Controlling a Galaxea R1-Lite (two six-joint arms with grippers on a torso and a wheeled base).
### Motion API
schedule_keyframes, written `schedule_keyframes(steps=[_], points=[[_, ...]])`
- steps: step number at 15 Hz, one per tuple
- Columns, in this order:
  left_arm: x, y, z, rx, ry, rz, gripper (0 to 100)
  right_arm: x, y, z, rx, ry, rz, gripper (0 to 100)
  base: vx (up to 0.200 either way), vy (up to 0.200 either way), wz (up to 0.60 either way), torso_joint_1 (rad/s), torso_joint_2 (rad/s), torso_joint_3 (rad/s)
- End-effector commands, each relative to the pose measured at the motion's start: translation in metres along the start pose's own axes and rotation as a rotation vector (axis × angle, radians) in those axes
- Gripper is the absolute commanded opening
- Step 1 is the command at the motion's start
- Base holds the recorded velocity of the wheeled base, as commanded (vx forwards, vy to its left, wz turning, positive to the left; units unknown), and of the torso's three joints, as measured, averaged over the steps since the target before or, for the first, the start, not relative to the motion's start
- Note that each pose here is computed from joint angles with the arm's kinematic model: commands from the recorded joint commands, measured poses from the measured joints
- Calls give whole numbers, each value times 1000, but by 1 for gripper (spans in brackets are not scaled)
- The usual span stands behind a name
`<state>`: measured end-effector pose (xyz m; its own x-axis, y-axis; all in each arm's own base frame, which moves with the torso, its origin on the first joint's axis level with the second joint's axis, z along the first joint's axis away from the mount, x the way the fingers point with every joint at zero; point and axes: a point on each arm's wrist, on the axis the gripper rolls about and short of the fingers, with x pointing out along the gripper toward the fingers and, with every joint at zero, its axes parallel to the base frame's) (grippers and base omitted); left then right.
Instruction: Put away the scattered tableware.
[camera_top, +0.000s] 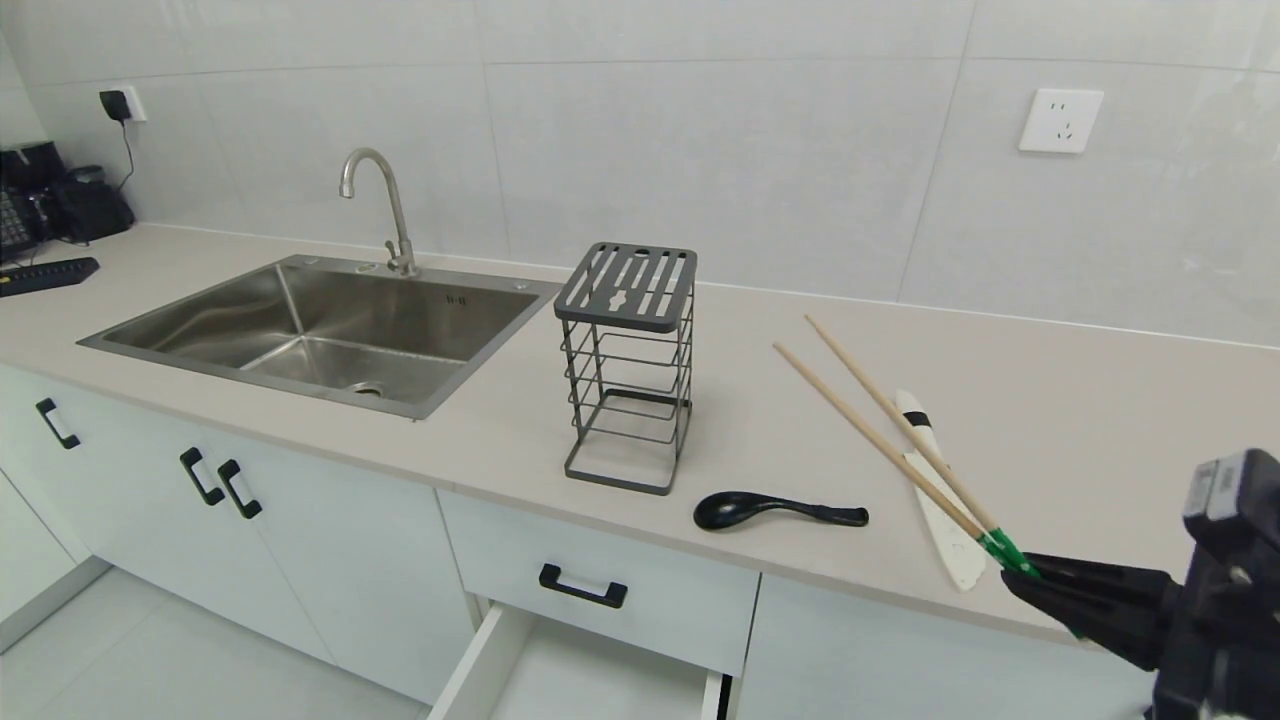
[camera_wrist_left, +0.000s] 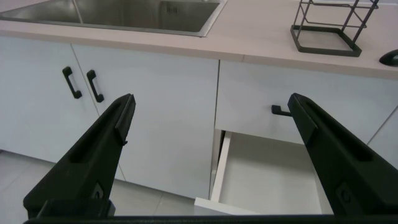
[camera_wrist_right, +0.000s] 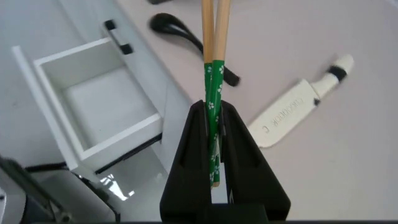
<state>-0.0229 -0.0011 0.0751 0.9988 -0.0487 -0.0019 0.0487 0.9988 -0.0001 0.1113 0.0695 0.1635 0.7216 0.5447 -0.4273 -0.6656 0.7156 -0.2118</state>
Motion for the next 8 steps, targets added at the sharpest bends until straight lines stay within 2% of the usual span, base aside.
schedule_keyframes(steps=[1, 4, 6, 8], points=[[0, 0, 0, 0, 1, 0, 100, -13, 7, -2, -48, -59, 46, 0, 0, 0, 0, 0, 0, 0], [0, 0, 0, 0, 1, 0, 100, -2, 19, 1, -105, -43, 161, 0, 0, 0, 0, 0, 0, 0], [0, 0, 0, 0, 1, 0, 100, 18, 44, 19, -184, -29, 327, 0, 0, 0, 0, 0, 0, 0], [0, 0, 0, 0, 1, 0, 100, 40, 64, 37, -228, -17, 412, 0, 0, 0, 0, 0, 0, 0]])
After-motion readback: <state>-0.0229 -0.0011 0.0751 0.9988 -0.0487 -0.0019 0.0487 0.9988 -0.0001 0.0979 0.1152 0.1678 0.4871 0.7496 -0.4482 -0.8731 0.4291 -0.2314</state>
